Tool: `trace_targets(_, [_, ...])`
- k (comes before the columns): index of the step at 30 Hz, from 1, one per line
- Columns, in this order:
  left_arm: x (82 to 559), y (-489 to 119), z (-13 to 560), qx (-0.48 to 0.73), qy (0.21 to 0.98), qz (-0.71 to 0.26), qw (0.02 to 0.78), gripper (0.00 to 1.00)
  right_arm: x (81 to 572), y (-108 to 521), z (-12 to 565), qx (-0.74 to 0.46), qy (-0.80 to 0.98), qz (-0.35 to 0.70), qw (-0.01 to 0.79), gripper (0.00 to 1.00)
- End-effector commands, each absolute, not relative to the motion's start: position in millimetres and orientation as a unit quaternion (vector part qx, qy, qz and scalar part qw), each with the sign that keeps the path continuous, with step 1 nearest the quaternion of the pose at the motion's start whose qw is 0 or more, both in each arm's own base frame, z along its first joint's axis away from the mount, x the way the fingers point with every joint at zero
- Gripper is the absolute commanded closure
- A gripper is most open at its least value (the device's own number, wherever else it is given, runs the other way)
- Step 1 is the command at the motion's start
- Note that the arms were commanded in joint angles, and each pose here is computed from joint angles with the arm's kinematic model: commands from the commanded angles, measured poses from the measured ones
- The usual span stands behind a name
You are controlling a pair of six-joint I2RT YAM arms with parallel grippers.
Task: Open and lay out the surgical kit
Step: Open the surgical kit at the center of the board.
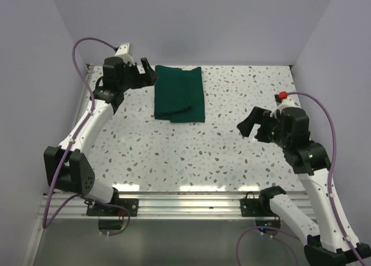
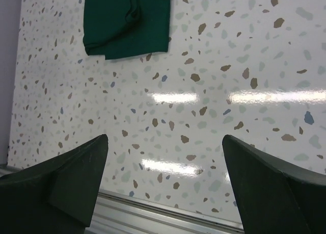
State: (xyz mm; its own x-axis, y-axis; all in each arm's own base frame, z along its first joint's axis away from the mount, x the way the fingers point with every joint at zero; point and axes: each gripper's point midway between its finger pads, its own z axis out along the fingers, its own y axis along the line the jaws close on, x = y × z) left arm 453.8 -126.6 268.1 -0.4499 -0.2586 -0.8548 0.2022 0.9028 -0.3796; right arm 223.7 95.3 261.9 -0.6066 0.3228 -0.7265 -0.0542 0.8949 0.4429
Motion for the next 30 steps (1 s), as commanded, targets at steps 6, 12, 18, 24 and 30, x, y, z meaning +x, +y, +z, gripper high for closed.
trace_targets(6, [420, -200, 236, -0.054, 0.773, -0.388, 0.499, 0.00, 197, 91, 286, 0.092, 0.828, 0.254, 0.492, 0.02])
trace_targets(12, [463, -227, 171, 0.023, 0.893, -0.105, 0.437, 0.00, 187, 84, 266, 0.094, 0.847, 0.229, 0.471, 0.02])
trace_targets(18, [475, -261, 128, 0.061, 0.915, 0.039, 0.398, 0.05, 184, 74, 262, 0.089, 0.856, 0.199, 0.469, 0.02])
trace_targets(24, [479, -275, 100, 0.075, 0.919, 0.068, 0.381, 0.17, 181, 67, 256, 0.090, 0.865, 0.177, 0.461, 0.02])
trace_targets(30, [483, -279, 77, 0.106, 0.918, 0.096, 0.369, 0.19, 183, 65, 250, 0.092, 0.867, 0.170, 0.458, 0.02])
